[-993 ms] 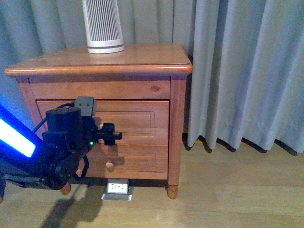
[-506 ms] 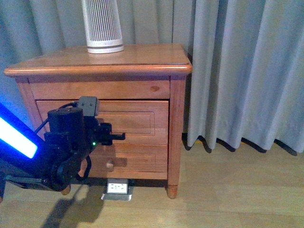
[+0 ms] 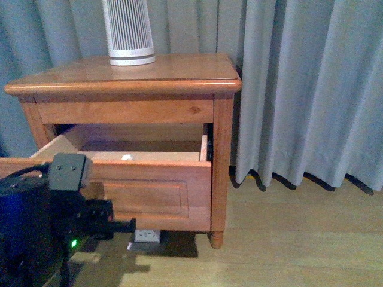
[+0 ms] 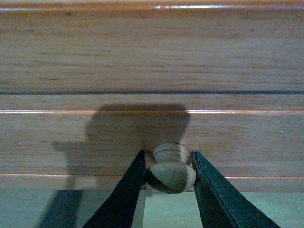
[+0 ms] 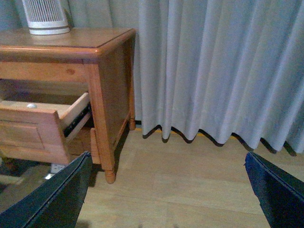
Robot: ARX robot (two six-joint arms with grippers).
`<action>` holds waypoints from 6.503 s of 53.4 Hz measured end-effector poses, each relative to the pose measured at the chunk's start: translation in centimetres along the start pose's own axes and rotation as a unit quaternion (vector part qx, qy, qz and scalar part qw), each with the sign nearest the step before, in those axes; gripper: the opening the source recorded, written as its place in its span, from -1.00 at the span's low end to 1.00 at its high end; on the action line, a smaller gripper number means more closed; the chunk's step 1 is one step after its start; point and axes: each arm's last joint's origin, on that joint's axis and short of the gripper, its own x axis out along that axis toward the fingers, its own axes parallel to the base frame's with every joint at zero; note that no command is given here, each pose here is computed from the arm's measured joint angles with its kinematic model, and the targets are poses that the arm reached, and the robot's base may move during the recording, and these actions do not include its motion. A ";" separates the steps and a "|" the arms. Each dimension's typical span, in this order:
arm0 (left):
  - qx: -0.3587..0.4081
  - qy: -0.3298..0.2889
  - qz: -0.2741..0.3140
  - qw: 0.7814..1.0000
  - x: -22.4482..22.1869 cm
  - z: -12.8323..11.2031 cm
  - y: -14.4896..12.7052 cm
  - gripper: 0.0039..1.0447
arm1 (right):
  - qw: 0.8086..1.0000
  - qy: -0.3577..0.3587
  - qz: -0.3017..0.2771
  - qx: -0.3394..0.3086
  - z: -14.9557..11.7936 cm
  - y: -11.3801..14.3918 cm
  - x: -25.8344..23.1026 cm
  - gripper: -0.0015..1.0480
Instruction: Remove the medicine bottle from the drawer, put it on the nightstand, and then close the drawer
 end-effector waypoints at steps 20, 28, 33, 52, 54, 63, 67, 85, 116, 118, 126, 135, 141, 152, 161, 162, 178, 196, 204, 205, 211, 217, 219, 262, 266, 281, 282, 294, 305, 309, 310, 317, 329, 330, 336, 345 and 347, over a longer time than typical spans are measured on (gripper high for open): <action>0.000 0.025 0.035 0.999 -4.4 0.5 0.0 -0.03 | 1.000 0.000 0.000 0.000 0.0 0.0 0.0 0.87; 0.000 0.029 0.036 0.999 -7.1 2.5 0.7 0.51 | 1.000 0.000 0.000 0.000 0.0 0.0 0.0 0.87; 0.010 0.039 0.025 0.999 -9.2 3.5 0.9 0.78 | 1.000 0.000 0.000 0.000 0.0 0.0 0.0 0.87; -0.008 -0.043 0.044 0.998 -20.0 11.7 2.0 0.87 | 1.000 0.000 0.000 0.000 0.0 0.0 0.0 0.87; -0.015 -0.053 0.050 0.997 -21.2 11.8 1.9 0.87 | 1.000 0.000 0.000 0.000 0.0 0.0 0.0 0.87; -0.029 -0.115 0.052 0.992 -25.0 9.4 1.8 0.46 | 1.000 0.000 0.000 0.000 0.0 0.0 0.0 0.87; -0.027 -0.113 0.048 0.992 -26.4 7.4 2.0 0.16 | 1.000 0.000 0.000 0.000 0.0 0.0 0.0 0.87; -0.030 -0.135 0.046 0.989 -27.5 6.3 3.7 -0.94 | 1.000 0.000 0.000 0.000 0.0 0.0 0.0 0.87; -0.029 -0.137 0.047 0.989 -28.6 4.7 4.7 -0.85 | 1.000 0.000 -0.001 0.000 0.0 0.0 0.0 0.87; -0.029 -0.136 0.047 0.989 -28.6 4.7 4.7 -0.72 | 1.000 0.000 -0.002 0.000 0.0 0.0 0.0 0.87; -0.029 -0.136 0.047 0.989 -28.6 4.7 4.7 -0.20 | 1.000 0.000 -0.002 0.000 0.0 0.0 0.0 0.87; -0.029 -0.136 0.047 0.989 -28.6 4.7 4.7 0.38 | 1.000 0.000 -0.001 0.000 0.0 0.0 0.0 0.87; -0.028 -0.136 0.048 0.989 -28.6 4.7 4.7 0.75 | 1.000 0.000 0.000 0.000 0.0 0.0 0.0 0.87; -0.028 -0.135 0.051 0.989 -28.6 4.7 4.8 0.87 | 1.000 0.000 0.003 0.000 0.0 0.0 0.0 0.87; -0.028 -0.135 0.051 0.989 -28.6 4.7 4.8 0.87 | 1.000 0.000 0.002 0.000 0.0 0.0 0.0 0.87; -0.028 -0.135 0.050 0.989 -28.6 4.7 4.7 0.87 | 1.000 0.000 0.002 0.000 0.0 0.0 0.0 0.87; -0.027 -0.136 0.049 0.989 -28.6 4.7 4.7 0.87 | 0.988 0.082 -0.127 -0.012 0.6 0.1 2.3 0.87; -0.027 -0.136 0.049 0.989 -28.6 4.7 4.7 0.87 | 0.973 0.205 -0.104 0.010 6.5 1.7 16.0 0.87; -0.027 -0.136 0.049 0.989 -28.6 4.7 4.7 0.87 | 0.976 0.206 -0.074 -0.007 8.4 4.3 22.6 0.87; -0.027 -0.136 0.049 0.989 -28.6 4.7 4.7 0.87 | 0.975 0.208 -0.073 -0.008 8.5 4.5 23.0 0.87; -0.027 -0.136 0.049 0.989 -28.6 4.7 4.7 0.87 | 0.971 0.232 -0.052 -0.022 8.1 6.5 27.0 0.87; -0.027 -0.136 0.049 0.989 -28.6 4.7 4.7 0.87 | 0.963 0.265 -0.043 -0.030 6.4 8.1 30.3 0.87; -0.027 -0.136 0.049 0.989 -28.6 4.7 4.7 0.87 | 0.961 0.272 -0.039 -0.029 5.9 8.5 31.0 0.87; -0.027 -0.136 0.049 0.989 -28.6 4.7 4.7 0.87 | 0.927 0.372 -0.027 -0.024 -6.2 11.1 40.2 0.87; -0.027 -0.136 0.049 0.989 -28.6 4.7 4.7 0.87 | 0.927 0.373 -0.027 -0.024 -6.7 11.1 40.5 0.87; -0.027 -0.136 0.049 0.989 -28.6 4.7 4.7 0.87 | 0.921 0.388 -0.023 -0.024 -8.7 11.4 41.0 0.86; -0.027 -0.136 0.049 0.989 -28.6 4.7 4.7 0.87 | 0.921 0.388 -0.024 -0.023 -8.8 11.4 41.0 0.85; -0.027 -0.136 0.049 0.989 -28.6 4.7 4.7 0.87 | 0.921 0.389 -0.021 -0.019 -8.9 11.7 41.0 0.25; -0.027 -0.136 0.049 0.989 -28.6 4.7 4.7 0.87 | 0.921 0.387 -0.032 -0.022 -8.9 11.8 40.9 -0.36; -0.027 -0.136 0.049 0.989 -28.6 4.7 4.7 0.87 | 0.922 0.384 -0.039 -0.024 -8.6 11.8 40.9 -0.41; -0.027 -0.136 0.049 0.989 -28.6 4.7 4.7 0.87 | 0.923 0.382 -0.040 -0.024 -8.4 11.8 40.9 -0.41; -0.027 -0.136 0.049 0.989 -28.6 4.7 4.7 0.87 | 0.926 0.376 -0.036 -0.019 -5.9 12.1 39.9 -0.42; -0.027 -0.135 0.049 0.989 -28.6 4.7 4.7 0.87 | 0.931 0.364 -0.032 -0.003 0.7 13.2 36.2 -0.42; -0.027 -0.136 0.049 0.989 -28.6 4.7 4.7 0.87 | 0.933 0.359 -0.033 -0.003 1.3 13.2 35.9 -0.42; -0.027 -0.136 0.049 0.989 -28.6 4.7 4.7 0.87 | 0.958 0.282 -0.042 -0.018 5.3 12.6 34.5 -0.42; -0.027 -0.136 0.049 0.989 -28.6 4.7 4.7 0.87 | 0.977 0.200 -0.062 -0.040 10.5 9.7 34.9 -0.42; -0.027 -0.136 0.049 0.989 -28.6 4.7 4.7 0.87 | 0.978 0.191 -0.070 -0.041 11.2 9.0 35.2 -0.42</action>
